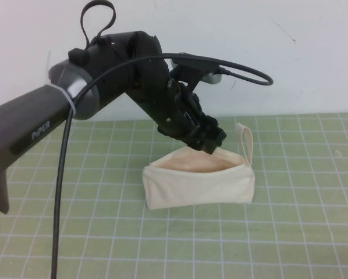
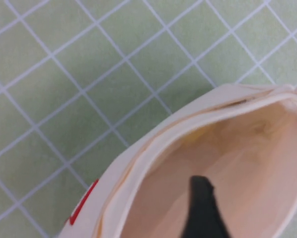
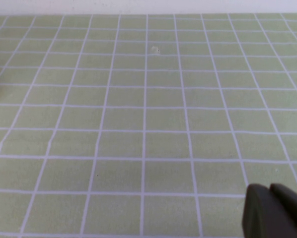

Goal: Put eraser into pencil case

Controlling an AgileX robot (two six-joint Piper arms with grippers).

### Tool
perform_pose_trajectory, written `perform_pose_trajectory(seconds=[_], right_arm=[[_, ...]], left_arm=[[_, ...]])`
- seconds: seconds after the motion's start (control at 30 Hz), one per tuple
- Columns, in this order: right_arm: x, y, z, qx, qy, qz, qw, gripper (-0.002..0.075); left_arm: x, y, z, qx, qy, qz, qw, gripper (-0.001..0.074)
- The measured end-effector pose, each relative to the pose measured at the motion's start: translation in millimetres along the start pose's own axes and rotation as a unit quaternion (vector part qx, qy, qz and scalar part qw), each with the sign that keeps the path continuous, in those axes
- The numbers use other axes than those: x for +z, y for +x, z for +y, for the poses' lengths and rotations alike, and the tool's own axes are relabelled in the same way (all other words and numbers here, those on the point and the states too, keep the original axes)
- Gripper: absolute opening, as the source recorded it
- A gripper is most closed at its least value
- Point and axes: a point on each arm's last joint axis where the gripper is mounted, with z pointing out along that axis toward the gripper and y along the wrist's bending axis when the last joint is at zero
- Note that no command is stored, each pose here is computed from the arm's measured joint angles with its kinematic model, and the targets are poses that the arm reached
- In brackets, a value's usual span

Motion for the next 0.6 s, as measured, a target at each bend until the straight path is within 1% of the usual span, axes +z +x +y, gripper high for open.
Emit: perform_pose_trajectory(seconds=[0.07,0.17,0.2,0.27,0.37,0.43,0.5,0.6], right_arm=[[0,0,0,0.0,0.0,0.0,1.0,-0.0001],[0,0,0,0.0,0.0,0.0,1.0,-0.0001],[0,0,0,0.0,0.0,0.0,1.0,-0.0001],[0,0,0,0.0,0.0,0.0,1.0,-0.0001],[0,0,0,0.0,0.0,0.0,1.0,-0.0001],[0,0,0,0.0,0.0,0.0,1.0,-0.0001],[0,0,0,0.0,0.0,0.0,1.0,-0.0001],[0,0,0,0.0,0.0,0.0,1.0,-0.0001]], left_arm=[[-7,-1,1,-0.001,-0.016,-0.004,1.0,0.0322],[-31,-4,2,-0.002,-0.055,-0.027,0.998,0.0167],[-45,-6,2,0.001,-0.076,-0.038,0.996,0.0112],[-77,-7,1,0.006,-0.119,-0.066,0.991,0.0048],[-132,-5,-2,0.009,-0.187,-0.112,0.976,0.0015],[-172,0,-8,0.008,-0.219,-0.151,0.964,0.0008],[-208,8,-16,0.006,-0.233,-0.185,0.955,0.0003],[-262,27,-31,0.003,-0.24,-0.255,0.937,0.0001]])
